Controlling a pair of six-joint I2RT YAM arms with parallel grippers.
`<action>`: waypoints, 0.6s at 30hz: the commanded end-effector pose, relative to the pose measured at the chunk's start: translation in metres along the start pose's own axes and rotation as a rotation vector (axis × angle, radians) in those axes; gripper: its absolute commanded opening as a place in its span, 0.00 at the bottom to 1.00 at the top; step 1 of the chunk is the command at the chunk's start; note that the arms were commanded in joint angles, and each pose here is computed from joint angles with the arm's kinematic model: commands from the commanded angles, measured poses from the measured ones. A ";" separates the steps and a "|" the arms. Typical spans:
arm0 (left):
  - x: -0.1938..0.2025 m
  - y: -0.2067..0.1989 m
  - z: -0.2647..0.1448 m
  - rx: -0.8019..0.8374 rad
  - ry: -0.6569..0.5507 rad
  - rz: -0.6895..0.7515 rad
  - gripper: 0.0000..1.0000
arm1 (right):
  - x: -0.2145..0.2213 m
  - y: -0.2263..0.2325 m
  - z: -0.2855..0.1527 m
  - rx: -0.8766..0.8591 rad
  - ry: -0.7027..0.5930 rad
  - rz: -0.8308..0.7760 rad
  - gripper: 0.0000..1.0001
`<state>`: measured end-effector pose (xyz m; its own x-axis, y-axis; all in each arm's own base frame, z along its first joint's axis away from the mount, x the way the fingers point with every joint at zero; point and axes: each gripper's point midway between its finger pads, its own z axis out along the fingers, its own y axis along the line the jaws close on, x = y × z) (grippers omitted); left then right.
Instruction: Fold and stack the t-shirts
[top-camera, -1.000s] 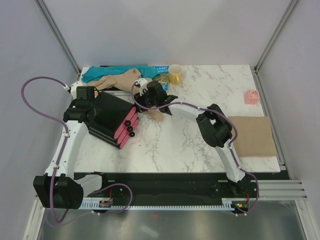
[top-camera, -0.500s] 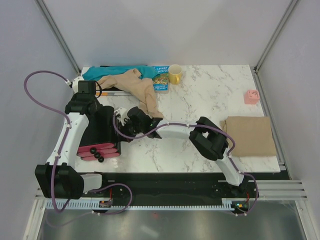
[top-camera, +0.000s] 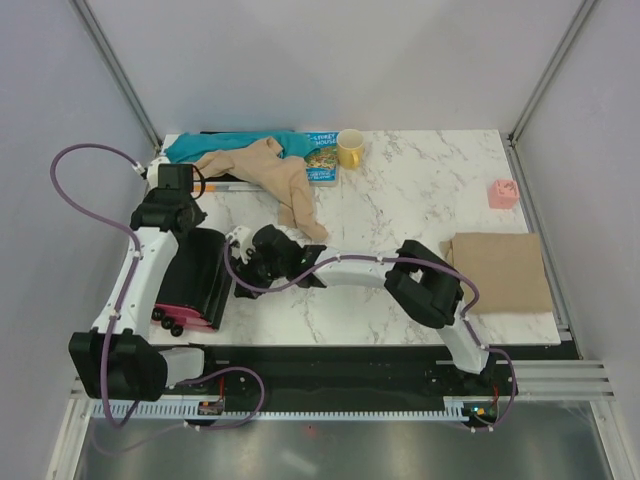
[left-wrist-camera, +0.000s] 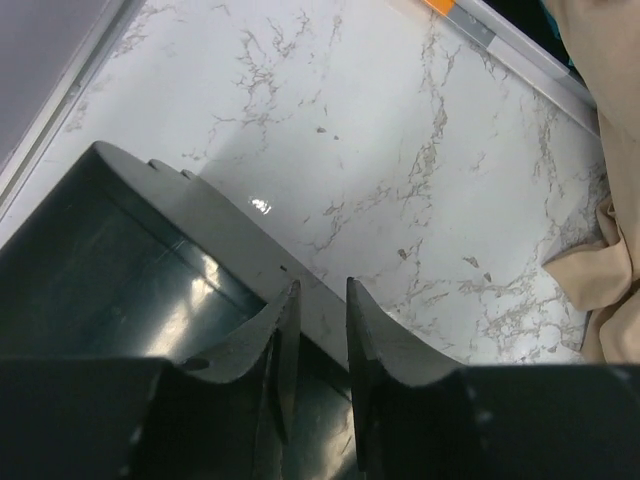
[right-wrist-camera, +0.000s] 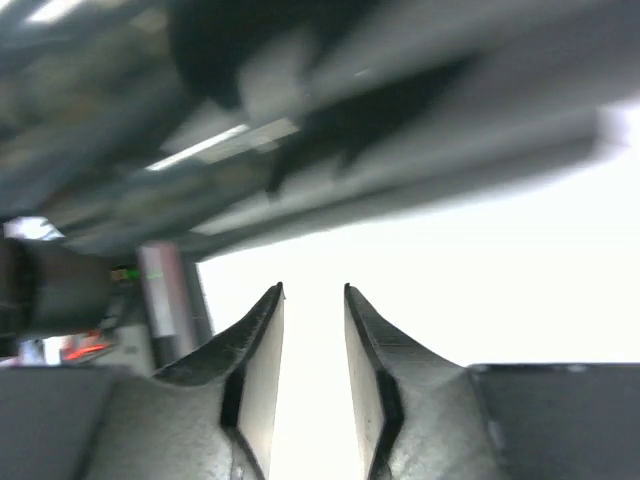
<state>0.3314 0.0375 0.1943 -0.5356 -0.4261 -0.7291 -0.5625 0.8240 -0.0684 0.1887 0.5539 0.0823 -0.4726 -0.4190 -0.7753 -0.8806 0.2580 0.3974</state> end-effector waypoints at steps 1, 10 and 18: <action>0.002 0.030 -0.024 -0.069 -0.024 0.033 0.33 | -0.055 -0.036 -0.047 0.112 -0.131 -0.021 0.40; -0.009 0.036 -0.055 -0.024 -0.075 0.003 0.10 | -0.064 -0.046 -0.042 0.070 -0.141 0.024 0.31; 0.029 0.049 -0.054 -0.027 0.001 0.014 0.02 | -0.049 -0.019 -0.014 -0.021 -0.108 0.045 0.30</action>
<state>0.2711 0.0454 0.2208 -0.5128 -0.4104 -0.7540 -0.5688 0.8203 -0.0596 0.2434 0.5338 0.1155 -0.5108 -0.3222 -0.7970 -0.8505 0.3249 0.4137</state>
